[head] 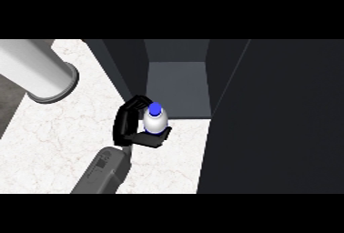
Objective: Pick up the bottled water, place it into the cabinet and close the cabinet
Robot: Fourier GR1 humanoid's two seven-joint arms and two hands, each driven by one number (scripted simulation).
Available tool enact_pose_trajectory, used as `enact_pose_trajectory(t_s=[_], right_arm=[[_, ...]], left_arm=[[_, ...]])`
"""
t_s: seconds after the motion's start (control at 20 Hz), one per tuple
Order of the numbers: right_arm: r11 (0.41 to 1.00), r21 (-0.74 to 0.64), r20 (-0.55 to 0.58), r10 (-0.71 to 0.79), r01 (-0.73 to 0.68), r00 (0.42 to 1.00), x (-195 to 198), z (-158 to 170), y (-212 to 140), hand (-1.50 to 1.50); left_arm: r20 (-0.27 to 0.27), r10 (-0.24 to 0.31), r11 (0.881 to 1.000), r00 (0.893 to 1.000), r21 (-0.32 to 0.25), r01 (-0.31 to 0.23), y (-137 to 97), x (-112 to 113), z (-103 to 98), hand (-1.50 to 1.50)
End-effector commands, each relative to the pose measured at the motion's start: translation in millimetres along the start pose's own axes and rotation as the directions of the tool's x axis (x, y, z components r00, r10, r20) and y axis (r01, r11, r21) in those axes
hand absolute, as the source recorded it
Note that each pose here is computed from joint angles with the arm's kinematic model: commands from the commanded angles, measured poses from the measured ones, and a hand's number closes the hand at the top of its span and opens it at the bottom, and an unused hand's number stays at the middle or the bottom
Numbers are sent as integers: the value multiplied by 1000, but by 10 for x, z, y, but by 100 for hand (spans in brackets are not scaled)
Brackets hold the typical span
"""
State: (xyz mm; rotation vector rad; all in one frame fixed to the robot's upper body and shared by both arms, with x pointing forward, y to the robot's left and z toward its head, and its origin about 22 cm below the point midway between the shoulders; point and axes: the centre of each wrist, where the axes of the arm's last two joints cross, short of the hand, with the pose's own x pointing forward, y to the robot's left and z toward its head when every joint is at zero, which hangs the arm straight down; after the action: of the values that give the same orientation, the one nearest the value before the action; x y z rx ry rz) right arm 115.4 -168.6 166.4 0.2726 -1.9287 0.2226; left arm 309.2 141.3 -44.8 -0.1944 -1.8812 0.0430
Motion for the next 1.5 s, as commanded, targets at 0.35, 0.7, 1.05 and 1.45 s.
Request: enact_pose_trajectory(t_s=[0.35, 0.7, 1.05, 1.45], right_arm=[[999, -6, 36, 34, -34, 999, 221, 274, -115, -150], [1000, -28, 31, 11, -10, 999, 170, 149, -181, -150], [1000, -16, 27, 14, -13, 1000, 148, 180, -102, -150], [1000, -22, 22, 16, -16, 1000, 111, 214, -129, -150]], left_arm=[[-11, -53, 998, 999, 30, 53, -584, 456, -411, 150], [-79, -101, 994, 992, 40, 104, -787, 458, -731, 150], [-129, -102, 983, 986, 139, 120, -723, 395, -991, 150], [-158, -194, 950, 968, 216, 225, -509, 173, -1037, 150]])
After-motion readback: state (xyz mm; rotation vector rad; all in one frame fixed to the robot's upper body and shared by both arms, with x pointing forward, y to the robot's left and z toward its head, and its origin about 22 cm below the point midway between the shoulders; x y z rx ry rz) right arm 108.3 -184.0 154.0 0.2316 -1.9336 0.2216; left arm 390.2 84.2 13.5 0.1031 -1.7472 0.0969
